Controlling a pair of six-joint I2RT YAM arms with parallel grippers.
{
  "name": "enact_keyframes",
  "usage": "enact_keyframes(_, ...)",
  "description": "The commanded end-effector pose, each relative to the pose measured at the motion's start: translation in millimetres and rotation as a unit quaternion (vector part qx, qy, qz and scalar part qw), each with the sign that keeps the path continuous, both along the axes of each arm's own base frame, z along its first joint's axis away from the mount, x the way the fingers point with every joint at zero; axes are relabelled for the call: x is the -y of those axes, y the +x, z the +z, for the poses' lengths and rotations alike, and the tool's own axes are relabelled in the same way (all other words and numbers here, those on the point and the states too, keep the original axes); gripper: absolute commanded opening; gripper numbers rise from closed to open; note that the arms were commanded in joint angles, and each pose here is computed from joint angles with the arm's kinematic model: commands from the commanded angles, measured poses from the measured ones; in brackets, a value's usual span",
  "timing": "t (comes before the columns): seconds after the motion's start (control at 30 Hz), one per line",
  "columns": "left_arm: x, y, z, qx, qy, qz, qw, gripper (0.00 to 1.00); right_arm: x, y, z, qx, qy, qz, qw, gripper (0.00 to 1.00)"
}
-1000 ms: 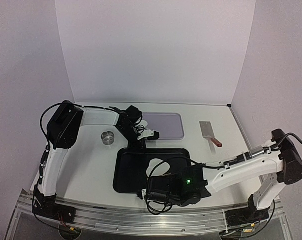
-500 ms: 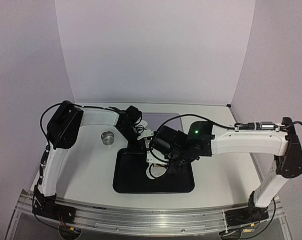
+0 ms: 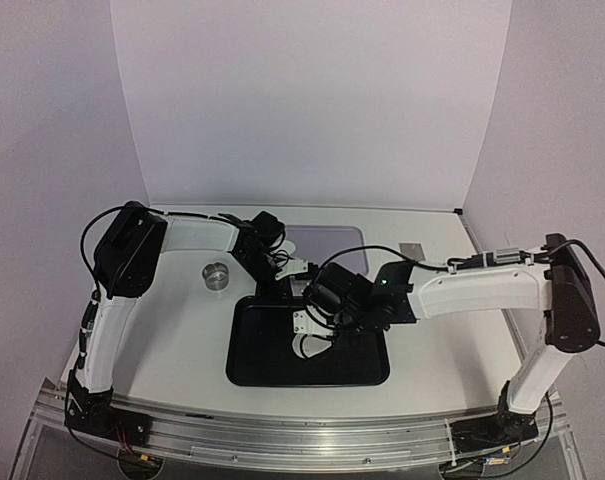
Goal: Roll out the dumpling wrappers from the dough
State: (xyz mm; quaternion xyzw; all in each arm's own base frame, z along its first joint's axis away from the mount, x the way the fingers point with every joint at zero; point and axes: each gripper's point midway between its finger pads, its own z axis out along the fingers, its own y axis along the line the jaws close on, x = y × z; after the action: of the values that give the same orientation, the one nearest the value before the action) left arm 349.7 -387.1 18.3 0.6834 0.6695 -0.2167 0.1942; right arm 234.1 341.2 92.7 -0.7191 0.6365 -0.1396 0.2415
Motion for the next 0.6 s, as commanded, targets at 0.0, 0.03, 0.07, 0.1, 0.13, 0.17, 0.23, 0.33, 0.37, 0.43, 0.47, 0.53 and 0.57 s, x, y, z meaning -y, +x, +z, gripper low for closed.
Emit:
enact_keyframes(0.0,-7,21,-3,0.069,0.026,-0.009,0.997,0.0,44,-72,-43,-0.084,-0.075,0.03,0.993,0.0)
enact_keyframes(0.03,-7,22,-3,0.069,0.026,-0.009,0.997,0.0,53,-84,-50,-0.094,-0.089,0.027,0.991,0.0)
enact_keyframes(0.07,-7,22,-3,0.069,0.025,-0.009,0.997,0.0,61,-95,-57,-0.101,-0.103,0.027,0.989,0.0)
enact_keyframes(0.1,-6,23,-3,0.069,0.025,-0.009,0.997,0.0,67,-104,-62,-0.109,-0.114,0.025,0.987,0.0)
enact_keyframes(0.13,-6,23,-3,0.069,0.025,-0.009,0.997,0.0,72,-111,-67,-0.117,-0.119,0.02,0.986,0.0)
enact_keyframes(0.17,-7,24,-2,0.07,0.025,-0.008,0.997,0.0,75,-117,-71,-0.124,-0.122,0.015,0.985,0.0)
enact_keyframes(0.23,-7,24,-3,0.07,0.026,-0.008,0.997,0.0,82,-124,-77,-0.137,-0.125,0.0,0.983,0.0)
enact_keyframes(0.33,-9,26,-3,0.071,0.028,-0.007,0.997,0.0,89,-129,-81,-0.144,-0.129,-0.012,0.981,0.0)
enact_keyframes(0.37,-10,26,-3,0.071,0.028,-0.007,0.997,0.0,90,-131,-81,-0.143,-0.132,-0.011,0.981,0.0)
enact_keyframes(0.43,-10,26,-4,0.07,0.029,-0.006,0.997,0.0,92,-133,-76,-0.137,-0.137,-0.01,0.981,0.0)
enact_keyframes(0.47,-10,25,-4,0.069,0.03,-0.006,0.997,0.0,92,-133,-73,-0.132,-0.138,-0.01,0.982,0.0)
enact_keyframes(0.53,-10,25,-4,0.067,0.028,-0.004,0.997,0.0,88,-129,-59,-0.115,-0.128,-0.01,0.985,0.0)
enact_keyframes(0.57,-10,24,-5,0.065,0.028,-0.003,0.997,0.0,85,-125,-51,-0.104,-0.12,-0.008,0.987,0.0)
